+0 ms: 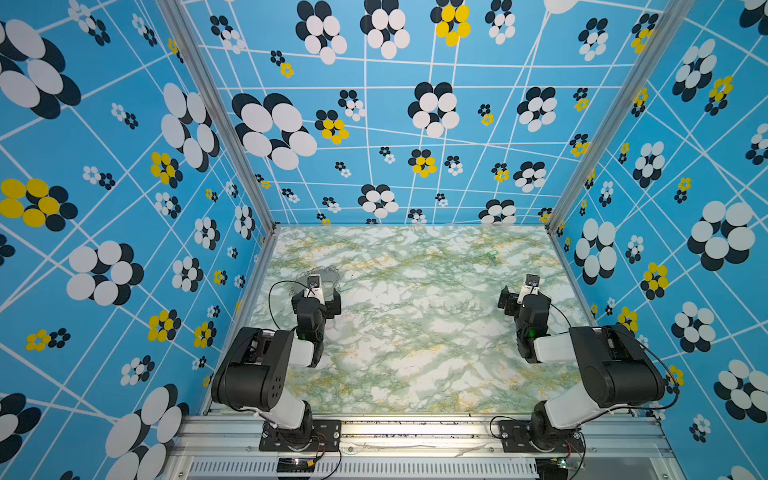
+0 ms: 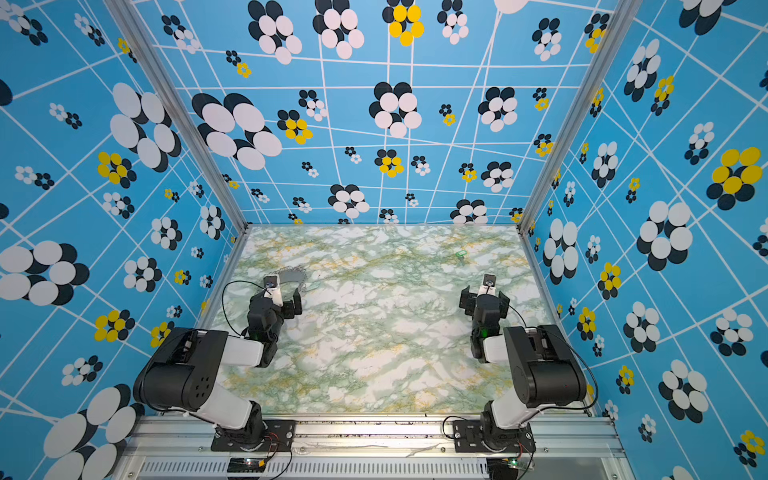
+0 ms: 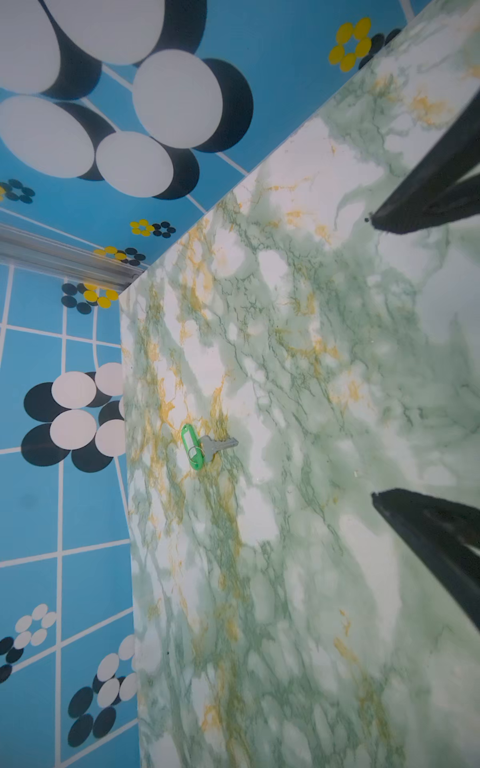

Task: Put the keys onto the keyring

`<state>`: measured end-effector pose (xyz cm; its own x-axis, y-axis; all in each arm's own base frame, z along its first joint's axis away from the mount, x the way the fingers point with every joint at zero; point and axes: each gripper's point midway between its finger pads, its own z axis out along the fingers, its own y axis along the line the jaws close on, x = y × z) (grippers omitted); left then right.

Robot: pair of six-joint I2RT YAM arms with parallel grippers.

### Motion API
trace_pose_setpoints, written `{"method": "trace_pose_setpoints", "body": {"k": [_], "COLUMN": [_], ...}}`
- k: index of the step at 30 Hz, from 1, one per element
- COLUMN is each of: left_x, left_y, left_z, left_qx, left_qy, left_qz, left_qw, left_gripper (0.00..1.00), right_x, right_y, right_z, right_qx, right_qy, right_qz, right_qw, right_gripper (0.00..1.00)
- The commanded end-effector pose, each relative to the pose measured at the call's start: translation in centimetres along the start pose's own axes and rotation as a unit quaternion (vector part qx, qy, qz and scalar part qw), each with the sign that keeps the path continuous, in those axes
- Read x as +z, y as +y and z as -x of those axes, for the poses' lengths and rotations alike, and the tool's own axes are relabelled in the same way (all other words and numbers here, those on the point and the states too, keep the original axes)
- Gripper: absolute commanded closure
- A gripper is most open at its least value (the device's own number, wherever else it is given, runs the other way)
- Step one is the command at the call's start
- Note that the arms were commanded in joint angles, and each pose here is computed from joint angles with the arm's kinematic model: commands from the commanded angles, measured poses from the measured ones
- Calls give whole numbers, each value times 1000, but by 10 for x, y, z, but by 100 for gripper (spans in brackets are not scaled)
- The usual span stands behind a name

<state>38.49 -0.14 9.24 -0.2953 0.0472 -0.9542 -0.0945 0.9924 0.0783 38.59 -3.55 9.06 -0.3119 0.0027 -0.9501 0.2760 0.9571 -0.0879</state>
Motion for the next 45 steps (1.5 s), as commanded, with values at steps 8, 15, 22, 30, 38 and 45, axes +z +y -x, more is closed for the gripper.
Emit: {"method": "trace_pose_setpoints", "body": {"k": [8, 15, 22, 30, 38, 45], "left_x": [4, 4, 8, 11, 2, -7], "left_y": [1, 2, 0, -7, 9, 10], "left_z": [11, 11, 9, 9, 43, 62], "left_qx": [0, 0, -9, -10, -14, -36], "left_qy": [-14, -13, 1, 9, 28, 156], "left_qz": [6, 5, -14, -51, -4, 6], "left_qw": [1000, 1000, 1000, 999, 1000, 987], "left_gripper": [1, 1, 1, 1, 0, 2], "right_x": [1, 1, 1, 1, -7, -21], "right_y": [2, 2, 2, 3, 0, 29], "right_z": [9, 9, 9, 9, 42, 60], "right_qx": [12, 12, 12, 12, 1, 49], "right_qy": [-9, -9, -9, -7, 52, 130], "right_qz": [5, 5, 5, 7, -5, 59], "right_qw": [1000, 1000, 1000, 1000, 999, 989], "right_gripper": [1, 1, 1, 1, 1, 1]}}
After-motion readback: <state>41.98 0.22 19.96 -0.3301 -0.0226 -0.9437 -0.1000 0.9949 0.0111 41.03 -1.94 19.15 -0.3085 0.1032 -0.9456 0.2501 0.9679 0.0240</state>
